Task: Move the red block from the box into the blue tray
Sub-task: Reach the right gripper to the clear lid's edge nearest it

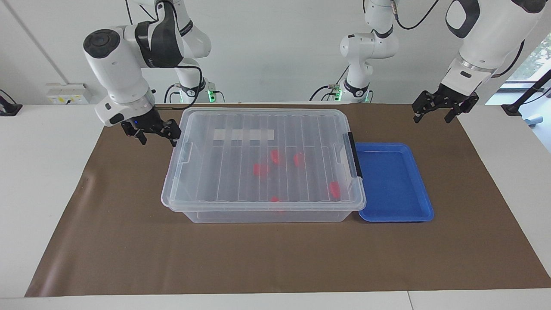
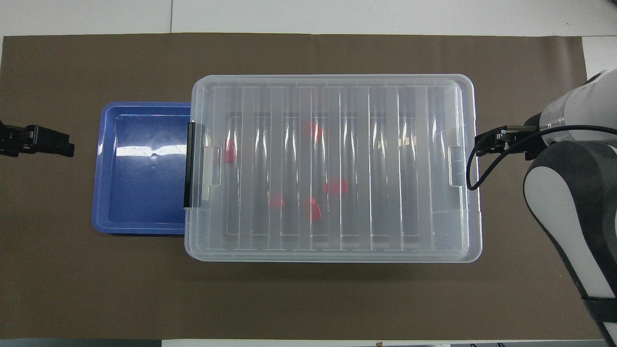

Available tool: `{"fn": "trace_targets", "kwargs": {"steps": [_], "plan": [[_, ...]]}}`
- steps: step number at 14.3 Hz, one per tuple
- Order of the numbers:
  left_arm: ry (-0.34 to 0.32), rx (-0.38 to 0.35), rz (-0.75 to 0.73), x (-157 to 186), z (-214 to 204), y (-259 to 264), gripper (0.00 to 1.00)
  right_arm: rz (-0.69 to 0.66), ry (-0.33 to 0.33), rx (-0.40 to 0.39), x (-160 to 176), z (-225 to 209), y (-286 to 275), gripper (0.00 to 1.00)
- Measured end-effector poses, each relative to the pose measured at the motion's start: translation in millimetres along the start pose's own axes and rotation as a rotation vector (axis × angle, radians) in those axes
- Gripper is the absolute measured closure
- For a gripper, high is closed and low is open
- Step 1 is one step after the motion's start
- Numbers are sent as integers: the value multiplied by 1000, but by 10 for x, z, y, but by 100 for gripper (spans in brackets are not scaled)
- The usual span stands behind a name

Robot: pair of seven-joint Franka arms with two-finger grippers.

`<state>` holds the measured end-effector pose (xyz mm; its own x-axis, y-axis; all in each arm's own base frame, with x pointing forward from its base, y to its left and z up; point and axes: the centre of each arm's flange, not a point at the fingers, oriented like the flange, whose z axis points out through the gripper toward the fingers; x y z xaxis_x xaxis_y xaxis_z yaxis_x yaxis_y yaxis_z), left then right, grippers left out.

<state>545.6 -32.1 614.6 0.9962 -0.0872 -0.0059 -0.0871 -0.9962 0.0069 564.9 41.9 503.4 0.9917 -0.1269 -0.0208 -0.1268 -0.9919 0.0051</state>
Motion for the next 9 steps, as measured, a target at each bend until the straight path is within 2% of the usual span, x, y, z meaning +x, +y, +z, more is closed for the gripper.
{"fn": "trace_targets", "kwargs": {"steps": [4, 9], "plan": [[0, 0, 0, 0, 0, -1, 0, -1, 3, 4, 2, 345, -131, 0], [-1, 0, -2, -1, 0, -10, 0, -44, -13, 1, -31, 426, -104, 0]]}}
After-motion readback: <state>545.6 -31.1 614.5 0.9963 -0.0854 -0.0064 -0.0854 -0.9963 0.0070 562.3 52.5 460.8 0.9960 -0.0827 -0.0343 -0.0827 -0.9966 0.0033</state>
